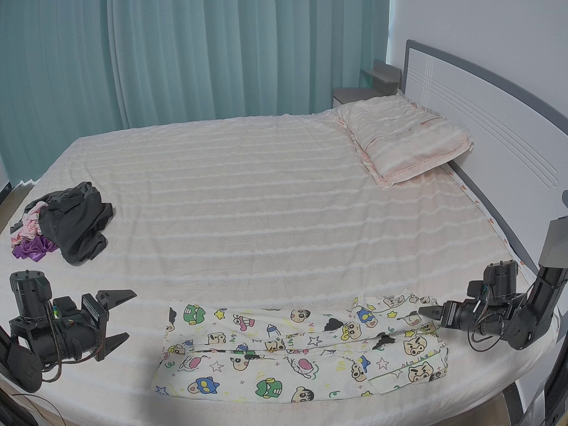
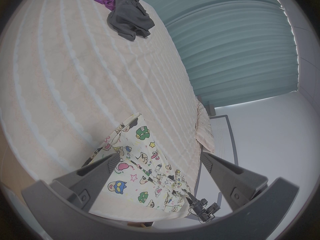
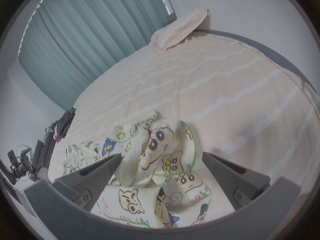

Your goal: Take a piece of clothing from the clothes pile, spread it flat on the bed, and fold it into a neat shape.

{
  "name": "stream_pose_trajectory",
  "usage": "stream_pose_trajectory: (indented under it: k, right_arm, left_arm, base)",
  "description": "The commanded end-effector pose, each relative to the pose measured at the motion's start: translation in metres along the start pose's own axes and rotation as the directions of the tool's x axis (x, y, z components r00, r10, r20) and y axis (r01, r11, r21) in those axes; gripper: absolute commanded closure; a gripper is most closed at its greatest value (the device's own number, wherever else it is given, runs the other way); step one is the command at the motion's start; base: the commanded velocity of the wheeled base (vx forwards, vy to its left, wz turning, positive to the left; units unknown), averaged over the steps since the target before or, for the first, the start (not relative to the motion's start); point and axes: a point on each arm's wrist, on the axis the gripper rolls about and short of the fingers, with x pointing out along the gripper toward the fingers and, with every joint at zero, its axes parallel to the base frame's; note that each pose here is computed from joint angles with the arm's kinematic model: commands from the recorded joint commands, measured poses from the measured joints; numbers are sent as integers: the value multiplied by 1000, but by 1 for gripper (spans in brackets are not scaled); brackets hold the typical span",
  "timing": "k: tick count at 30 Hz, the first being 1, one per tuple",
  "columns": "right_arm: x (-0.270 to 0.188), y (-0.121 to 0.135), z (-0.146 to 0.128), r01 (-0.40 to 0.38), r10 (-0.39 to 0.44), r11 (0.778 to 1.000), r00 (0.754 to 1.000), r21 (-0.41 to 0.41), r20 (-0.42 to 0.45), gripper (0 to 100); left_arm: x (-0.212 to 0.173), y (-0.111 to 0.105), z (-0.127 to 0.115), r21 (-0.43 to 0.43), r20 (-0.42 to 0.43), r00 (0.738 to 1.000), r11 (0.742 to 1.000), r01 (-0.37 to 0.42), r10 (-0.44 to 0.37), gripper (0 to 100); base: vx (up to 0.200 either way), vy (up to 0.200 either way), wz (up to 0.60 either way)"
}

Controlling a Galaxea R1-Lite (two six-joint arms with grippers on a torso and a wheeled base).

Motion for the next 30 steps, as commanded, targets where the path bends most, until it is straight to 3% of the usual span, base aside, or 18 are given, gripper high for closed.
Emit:
stream_pose_trajectory:
  k: [1, 6, 10, 13, 18, 23, 30]
  right_arm:
    - [-14, 11, 18, -16, 18, 1000, 994, -13, 106, 0]
    - [-20, 24, 26, 42, -41, 999, 980, -3, 192, 0]
    - [-17, 24, 25, 66, -66, 998, 979, 5, 193, 0]
    - [-13, 35, 25, 29, -32, 999, 980, 19, 197, 0]
    - [-8, 67, 17, -88, 67, 990, 982, 112, 174, 0]
    - [-4, 79, 13, -129, 102, 977, 982, 167, 161, 0]
    - [-4, 84, 8, -142, 119, 975, 983, 172, 141, 0]
  left_arm:
    - [1, 0, 0, -2, -4, 1000, 1000, -3, 3, 0]
    - [2, 1, -1, -4, -14, 1000, 1000, -5, 5, 0]
    - [2, 0, -1, -3, -14, 1000, 1000, -4, 4, 0]
    - [2, 0, -2, -4, -18, 1000, 1000, -4, 4, 0]
    - [2, 0, -3, -2, -24, 1000, 1000, -6, 6, 0]
    - [5, 0, -3, -2, -35, 999, 1000, -5, 5, 0]
    - [9, -1, -2, -2, -42, 999, 1000, -4, 4, 0]
  base:
    - [0, 0, 0]
    - [0, 0, 0]
    - [0, 0, 0]
    - [-200, 0, 0]
    - [-200, 0, 0]
    - [-40, 0, 0]
    - [0, 0, 0]
